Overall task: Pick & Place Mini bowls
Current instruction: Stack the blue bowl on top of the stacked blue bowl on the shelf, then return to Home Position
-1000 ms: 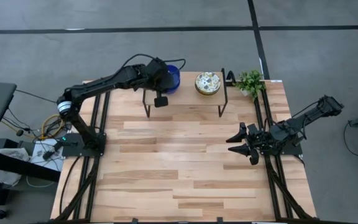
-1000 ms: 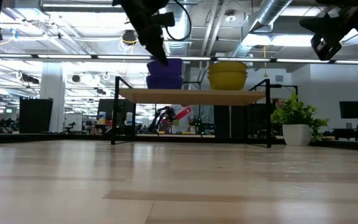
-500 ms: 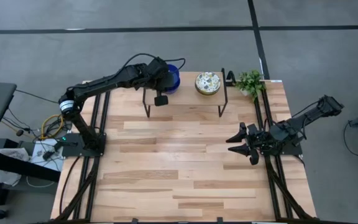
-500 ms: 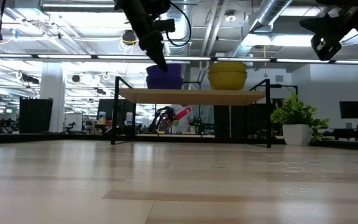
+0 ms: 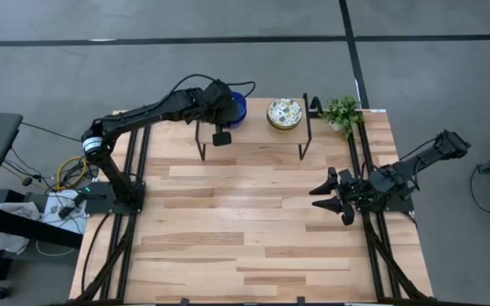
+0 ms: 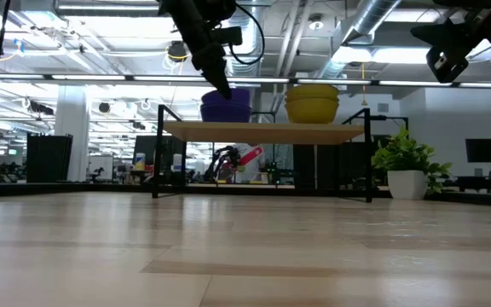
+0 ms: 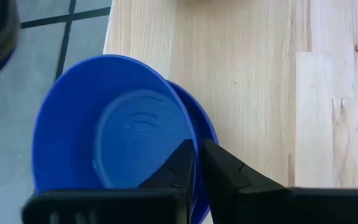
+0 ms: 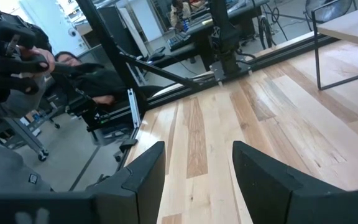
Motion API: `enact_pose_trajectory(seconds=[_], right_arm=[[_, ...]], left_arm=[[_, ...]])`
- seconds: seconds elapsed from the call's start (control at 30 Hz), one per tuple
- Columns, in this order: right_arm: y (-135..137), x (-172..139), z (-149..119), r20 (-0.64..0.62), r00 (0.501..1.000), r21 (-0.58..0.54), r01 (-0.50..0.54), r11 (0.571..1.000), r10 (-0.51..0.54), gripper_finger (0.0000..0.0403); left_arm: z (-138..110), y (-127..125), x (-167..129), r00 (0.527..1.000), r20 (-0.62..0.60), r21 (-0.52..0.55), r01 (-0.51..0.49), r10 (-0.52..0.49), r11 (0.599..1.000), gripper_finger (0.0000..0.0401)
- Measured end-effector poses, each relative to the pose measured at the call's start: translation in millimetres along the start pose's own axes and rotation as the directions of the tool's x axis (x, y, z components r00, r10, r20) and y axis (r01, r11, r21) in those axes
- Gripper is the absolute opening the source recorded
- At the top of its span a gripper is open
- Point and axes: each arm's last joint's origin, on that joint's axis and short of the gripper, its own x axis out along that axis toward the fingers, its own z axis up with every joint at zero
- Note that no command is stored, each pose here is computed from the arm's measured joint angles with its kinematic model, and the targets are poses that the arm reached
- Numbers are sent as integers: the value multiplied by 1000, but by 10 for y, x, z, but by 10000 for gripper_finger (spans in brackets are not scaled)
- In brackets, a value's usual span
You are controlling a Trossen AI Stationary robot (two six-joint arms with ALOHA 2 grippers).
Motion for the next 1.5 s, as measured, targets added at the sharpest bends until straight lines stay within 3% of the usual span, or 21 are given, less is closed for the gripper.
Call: enact_pose_trajectory(seconds=[0.43,0.7,0.87,1.23,1.5], right_arm=[[0,0,0,0,1000,0,0,1000,0,177],[0,0,0,0,1000,0,0,1000,0,178],[0,0,0,0,1000,0,0,1000,0,176],[0,0,0,0,1000,0,0,1000,0,177],[0,0,0,0,1000,0,-1,1000,1,178]], left_arm=[[23,-17,-55,1000,18,5,-3,3,1000,82],[76,-31,-463,991,127,3,-43,42,999,116],[96,-90,-858,970,234,-78,-40,57,996,125],[28,-275,-1629,882,471,-220,150,-29,964,126],[-155,-316,-1840,865,500,-344,230,-30,910,126]])
